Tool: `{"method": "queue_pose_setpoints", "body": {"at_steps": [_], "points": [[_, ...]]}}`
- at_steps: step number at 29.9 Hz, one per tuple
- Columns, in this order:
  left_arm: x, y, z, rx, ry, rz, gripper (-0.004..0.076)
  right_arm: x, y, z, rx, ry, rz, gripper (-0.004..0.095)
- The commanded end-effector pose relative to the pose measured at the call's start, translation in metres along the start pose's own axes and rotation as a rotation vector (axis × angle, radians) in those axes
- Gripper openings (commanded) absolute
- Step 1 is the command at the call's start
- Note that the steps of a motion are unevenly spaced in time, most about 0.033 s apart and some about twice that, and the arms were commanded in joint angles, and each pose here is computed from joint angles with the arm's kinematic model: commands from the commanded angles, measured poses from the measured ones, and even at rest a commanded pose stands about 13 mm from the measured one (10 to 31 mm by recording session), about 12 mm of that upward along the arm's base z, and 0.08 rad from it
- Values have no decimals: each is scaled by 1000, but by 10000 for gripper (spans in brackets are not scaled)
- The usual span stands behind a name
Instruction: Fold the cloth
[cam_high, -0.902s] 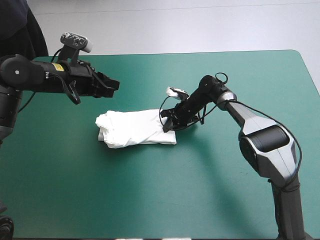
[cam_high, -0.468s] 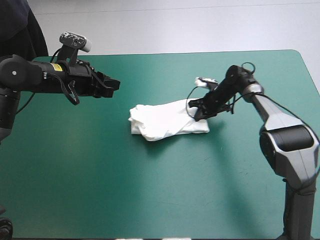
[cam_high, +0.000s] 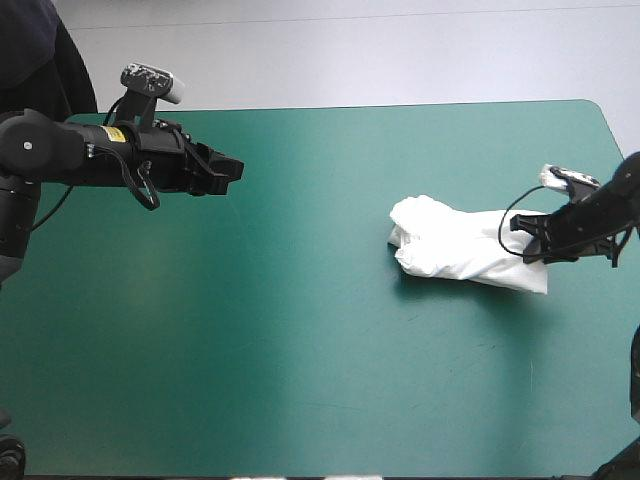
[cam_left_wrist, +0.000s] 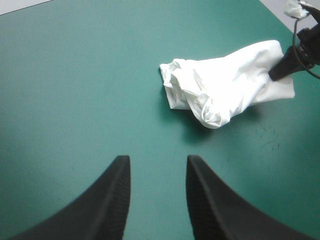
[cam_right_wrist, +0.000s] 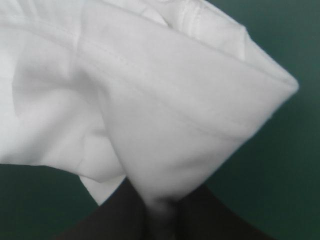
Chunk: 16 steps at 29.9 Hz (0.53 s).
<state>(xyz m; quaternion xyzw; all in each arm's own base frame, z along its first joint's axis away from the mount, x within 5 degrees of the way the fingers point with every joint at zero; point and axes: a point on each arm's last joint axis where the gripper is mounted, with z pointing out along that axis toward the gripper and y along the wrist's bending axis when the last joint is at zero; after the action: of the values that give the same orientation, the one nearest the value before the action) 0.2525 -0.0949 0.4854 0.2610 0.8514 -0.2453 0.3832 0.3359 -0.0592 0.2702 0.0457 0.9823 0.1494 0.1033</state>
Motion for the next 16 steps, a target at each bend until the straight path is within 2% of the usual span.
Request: {"method": "queue_pose_setpoints", "body": {"at_steps": [1, 10, 13, 16], "points": [[-3, -19, -17, 83, -49, 17, 279, 17, -12, -30, 36, -91, 18, -1], [-4, -23, -17, 125, -62, 10, 279, 27, -43, -36, 119, -103, 70, -1], [-4, -23, -17, 125, -62, 10, 279, 29, -57, -40, 174, -113, 123, -1], [-4, -23, -17, 127, -63, 9, 279, 32, -66, -44, 185, -120, 167, -1]]}}
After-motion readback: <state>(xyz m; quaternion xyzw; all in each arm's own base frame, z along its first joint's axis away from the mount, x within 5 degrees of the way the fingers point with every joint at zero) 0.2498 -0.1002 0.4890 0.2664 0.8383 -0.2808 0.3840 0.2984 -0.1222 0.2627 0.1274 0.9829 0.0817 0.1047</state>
